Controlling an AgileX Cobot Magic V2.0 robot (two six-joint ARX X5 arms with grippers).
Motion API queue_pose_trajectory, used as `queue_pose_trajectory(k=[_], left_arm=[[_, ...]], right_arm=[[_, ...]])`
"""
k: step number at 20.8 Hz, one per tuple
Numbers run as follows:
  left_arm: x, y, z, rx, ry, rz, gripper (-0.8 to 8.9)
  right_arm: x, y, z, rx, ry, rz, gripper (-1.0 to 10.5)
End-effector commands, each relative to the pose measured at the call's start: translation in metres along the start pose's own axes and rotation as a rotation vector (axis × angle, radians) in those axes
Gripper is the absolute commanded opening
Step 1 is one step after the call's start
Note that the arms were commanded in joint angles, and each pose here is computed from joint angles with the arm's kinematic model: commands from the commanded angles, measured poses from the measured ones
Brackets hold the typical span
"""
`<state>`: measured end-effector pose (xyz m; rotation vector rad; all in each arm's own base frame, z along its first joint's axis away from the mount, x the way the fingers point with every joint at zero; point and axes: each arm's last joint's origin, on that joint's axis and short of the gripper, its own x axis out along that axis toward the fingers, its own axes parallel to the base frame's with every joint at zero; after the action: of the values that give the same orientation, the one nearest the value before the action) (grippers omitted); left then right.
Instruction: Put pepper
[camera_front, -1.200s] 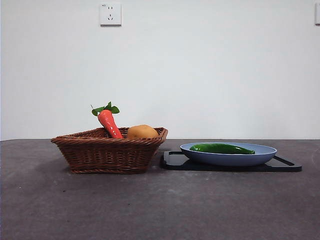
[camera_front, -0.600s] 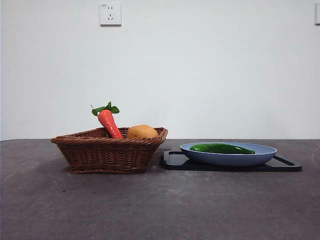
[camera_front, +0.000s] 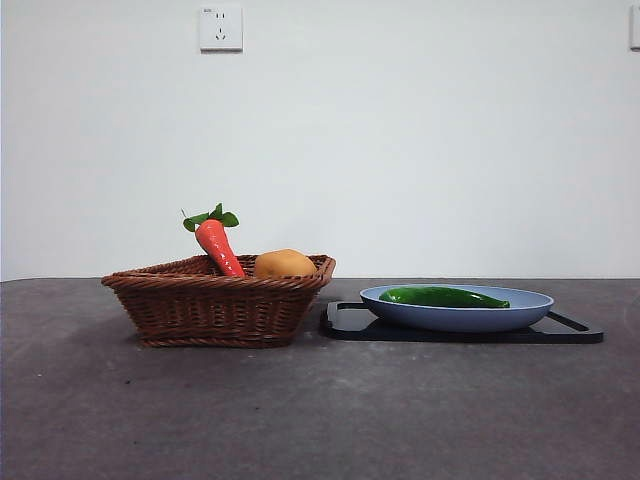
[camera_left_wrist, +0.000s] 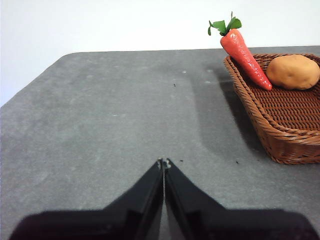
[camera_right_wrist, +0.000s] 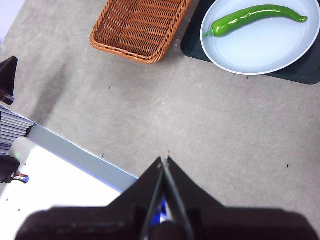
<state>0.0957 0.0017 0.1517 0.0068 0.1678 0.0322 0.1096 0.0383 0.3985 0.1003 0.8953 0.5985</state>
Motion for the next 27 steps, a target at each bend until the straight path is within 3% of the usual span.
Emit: queue_pose_trajectory(k=[1, 4, 8, 15, 20, 27], left_arm=[[0.001, 0.000, -0.002, -0.011, -0.006, 0.001, 0.08], [0.001, 0.000, -0.002, -0.011, -0.006, 0.001, 0.08], [0.001, 0.000, -0.002, -0.011, -0.006, 0.001, 0.08], [0.001, 0.000, -0.001, -0.011, -0.019, 0.002, 0.08], [0.001, 0.000, -0.001, -0.011, -0.020, 0.002, 0.08], [0.001, 0.000, -0.001, -0.011, -0.020, 0.002, 0.08]], right_arm=[[-0.003, 0.001, 0.003, -0.003, -0.015, 0.000, 0.1], [-0.003, 0.001, 0.006, -0.077, -0.038, -0.002, 0.1], [-0.010, -0.005, 0.009, -0.188, -0.307, -0.087, 0.1], [0.032, -0.038, -0.053, -0.245, -0.679, -0.254, 0.1], [0.065, -0.054, -0.091, -0.235, -0.764, -0.303, 0.1], [0.099, -0.070, -0.129, -0.211, -0.755, -0.322, 0.1]])
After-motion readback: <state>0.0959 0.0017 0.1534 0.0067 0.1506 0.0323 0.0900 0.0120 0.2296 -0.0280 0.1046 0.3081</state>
